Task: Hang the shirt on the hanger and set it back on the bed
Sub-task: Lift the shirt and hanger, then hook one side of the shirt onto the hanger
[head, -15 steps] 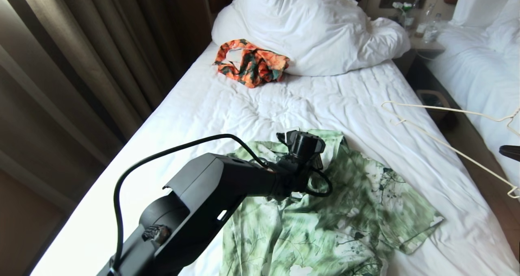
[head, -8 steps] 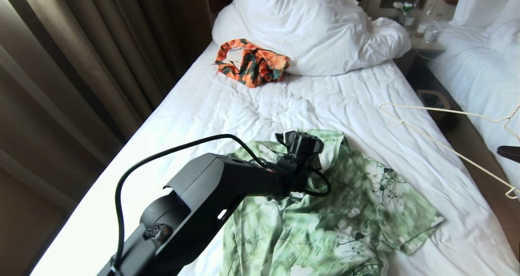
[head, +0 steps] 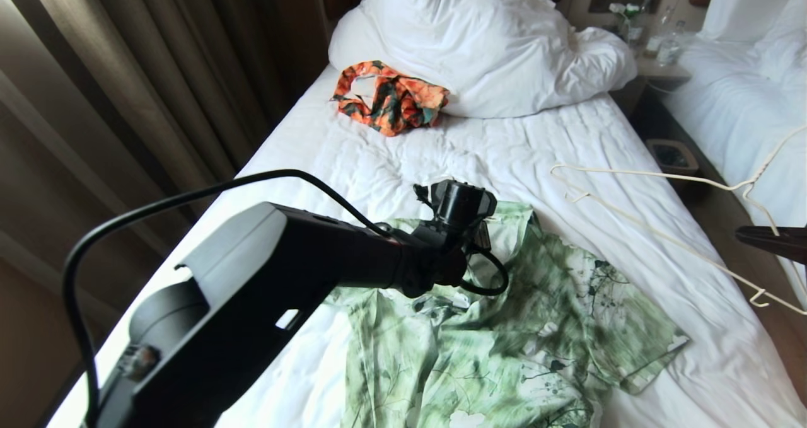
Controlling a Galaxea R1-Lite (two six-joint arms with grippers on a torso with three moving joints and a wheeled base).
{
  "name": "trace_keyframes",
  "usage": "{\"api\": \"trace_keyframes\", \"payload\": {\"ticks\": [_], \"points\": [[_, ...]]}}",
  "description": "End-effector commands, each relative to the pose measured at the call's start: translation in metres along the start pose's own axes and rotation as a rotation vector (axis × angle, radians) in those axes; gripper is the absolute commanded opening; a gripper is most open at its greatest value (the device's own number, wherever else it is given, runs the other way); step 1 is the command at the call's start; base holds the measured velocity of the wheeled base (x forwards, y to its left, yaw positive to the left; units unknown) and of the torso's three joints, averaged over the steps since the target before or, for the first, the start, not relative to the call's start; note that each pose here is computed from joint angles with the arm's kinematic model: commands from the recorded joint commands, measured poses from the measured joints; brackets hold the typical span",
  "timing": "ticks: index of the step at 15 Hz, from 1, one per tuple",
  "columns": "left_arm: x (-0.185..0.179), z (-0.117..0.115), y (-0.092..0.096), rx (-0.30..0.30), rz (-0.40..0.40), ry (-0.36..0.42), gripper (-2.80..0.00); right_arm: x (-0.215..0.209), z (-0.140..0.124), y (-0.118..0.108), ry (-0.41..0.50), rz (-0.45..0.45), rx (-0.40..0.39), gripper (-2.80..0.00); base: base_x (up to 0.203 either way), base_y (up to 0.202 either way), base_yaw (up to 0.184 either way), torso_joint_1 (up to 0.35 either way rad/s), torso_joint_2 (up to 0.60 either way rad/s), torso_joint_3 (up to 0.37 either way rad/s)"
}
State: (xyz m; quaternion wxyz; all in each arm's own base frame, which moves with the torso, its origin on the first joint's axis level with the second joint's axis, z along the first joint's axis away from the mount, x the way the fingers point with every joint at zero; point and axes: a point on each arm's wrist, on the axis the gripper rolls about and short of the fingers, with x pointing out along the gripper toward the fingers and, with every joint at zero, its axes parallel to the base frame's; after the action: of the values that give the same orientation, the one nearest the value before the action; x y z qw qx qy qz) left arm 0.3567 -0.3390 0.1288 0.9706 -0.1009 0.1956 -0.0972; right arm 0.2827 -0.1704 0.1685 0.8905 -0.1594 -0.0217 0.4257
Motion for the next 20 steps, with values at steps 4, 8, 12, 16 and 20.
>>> {"api": "trace_keyframes", "payload": {"ticks": [4, 8, 12, 16, 20], "points": [[-0.072, 0.054, 0.013, -0.025, -0.029, -0.060, -2.80, 0.050, 0.014, 0.041, -0.034, 0.173, 0.019, -2.80, 0.000, 0.000, 0.000, 0.000, 0.00, 0.000], [-0.077, 0.057, 0.014, -0.024, -0.002, -0.078, -2.80, 0.076, -0.003, 0.061, -0.013, 0.262, 0.096, -2.80, 0.000, 0.000, 0.000, 0.000, 0.00, 0.000], [-0.078, 0.058, 0.015, -0.024, 0.003, -0.080, -2.80, 0.075, -0.019, 0.054, -0.006, 0.248, 0.119, -2.80, 0.000, 0.000, 0.000, 0.000, 0.00, 0.000], [-0.079, 0.051, 0.012, -0.014, -0.001, -0.066, -2.80, 0.082, -0.033, 0.038, -0.021, 0.235, 0.069, -2.80, 0.000, 0.000, 0.000, 0.000, 0.00, 0.000], [-0.082, 0.054, 0.010, -0.018, -0.012, -0.077, -2.80, 0.100, -0.035, 0.032, -0.032, 0.275, 0.058, -2.80, 0.000, 0.000, 0.000, 0.000, 0.00, 0.000]]}}
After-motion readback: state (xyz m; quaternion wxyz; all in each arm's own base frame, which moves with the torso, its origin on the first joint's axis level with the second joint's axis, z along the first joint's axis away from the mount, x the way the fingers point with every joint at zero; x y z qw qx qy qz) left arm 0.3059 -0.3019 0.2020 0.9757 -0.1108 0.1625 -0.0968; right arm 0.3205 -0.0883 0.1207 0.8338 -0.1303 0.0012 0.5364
